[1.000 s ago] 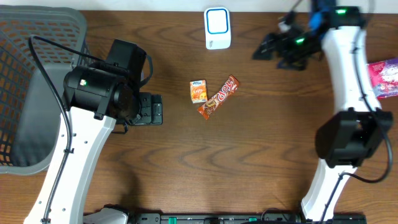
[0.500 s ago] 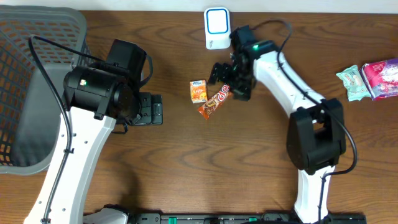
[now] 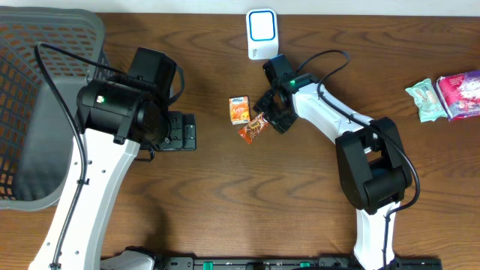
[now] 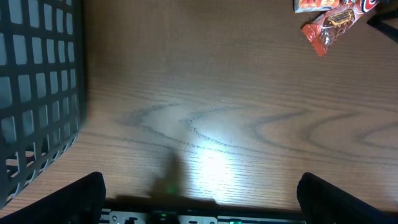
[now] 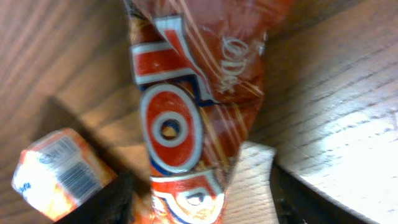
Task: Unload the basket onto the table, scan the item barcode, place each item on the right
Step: 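Reach the right gripper to the red-orange candy bar and grasp it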
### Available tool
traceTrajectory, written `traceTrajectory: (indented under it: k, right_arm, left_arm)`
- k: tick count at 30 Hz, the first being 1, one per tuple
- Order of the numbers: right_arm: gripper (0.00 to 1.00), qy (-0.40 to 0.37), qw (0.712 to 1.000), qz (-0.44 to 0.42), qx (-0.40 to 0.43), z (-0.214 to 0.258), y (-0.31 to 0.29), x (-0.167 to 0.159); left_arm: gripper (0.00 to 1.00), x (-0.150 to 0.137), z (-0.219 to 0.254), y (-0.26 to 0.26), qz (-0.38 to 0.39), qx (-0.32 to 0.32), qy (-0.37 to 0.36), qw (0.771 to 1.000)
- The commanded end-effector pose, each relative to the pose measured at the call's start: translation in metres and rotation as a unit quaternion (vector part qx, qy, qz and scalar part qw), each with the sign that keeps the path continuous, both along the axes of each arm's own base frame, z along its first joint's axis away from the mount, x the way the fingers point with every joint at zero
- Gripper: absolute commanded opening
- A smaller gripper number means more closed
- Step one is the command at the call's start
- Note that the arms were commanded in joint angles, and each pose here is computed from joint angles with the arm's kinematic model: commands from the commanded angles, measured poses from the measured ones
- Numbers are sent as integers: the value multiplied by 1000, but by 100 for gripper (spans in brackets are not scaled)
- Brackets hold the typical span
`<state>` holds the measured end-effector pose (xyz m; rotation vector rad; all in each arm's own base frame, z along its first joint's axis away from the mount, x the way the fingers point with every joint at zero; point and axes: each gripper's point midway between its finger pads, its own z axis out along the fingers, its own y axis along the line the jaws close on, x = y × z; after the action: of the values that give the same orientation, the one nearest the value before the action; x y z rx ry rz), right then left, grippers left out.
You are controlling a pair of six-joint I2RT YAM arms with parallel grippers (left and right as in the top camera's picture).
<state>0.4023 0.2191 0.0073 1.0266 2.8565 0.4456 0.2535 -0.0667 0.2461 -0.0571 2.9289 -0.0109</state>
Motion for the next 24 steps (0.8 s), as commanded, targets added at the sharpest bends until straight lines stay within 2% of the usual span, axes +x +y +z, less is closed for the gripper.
traceTrajectory:
  k: [1,3,6,7,8,10,11,14,18,21,24]
  right_arm:
    - [44,32,999,-14,-37,-19,-15,-17]
    - [36,43,998,-16,-43,-20,-20,-22]
    - [36,58,996,-20,-61,-21,-32,-27]
    - [32,61,995,-19,-73,-21,-38,-29]
    - [26,69,993,-21,-93,-20,-49,-31]
    - [6,82,990,-25,-115,-19,-62,-36]
    - [1,85,989,-15,-117,-17,-65,-36]
    - [1,87,992,26,-90,-13,-59,-35]
    - [1,73,995,70,-12,8,-38,-26]
    - [1,19,989,136,62,42,-18,-6]
    - [1,-49,963,220,146,91,1,8]
  left_arm:
    - [98,0,-2,2,4,4,4,1000]
    - [98,0,-2,2,4,4,4,1000]
    - [98,0,-2,2,4,4,4,1000]
    - [98,0,-2,2,4,4,4,1000]
    - [98,0,-2,2,4,4,4,1000]
    - [98,0,-2,2,4,4,4,1000]
    - [98,0,-2,2,4,4,4,1000]
    - [98,0,-2,2,4,4,4,1000]
    - [98,0,-2,2,4,4,4,1000]
    - [98,0,-2,2,4,4,4,1000]
    - [98,0,-2,2,4,4,4,1000]
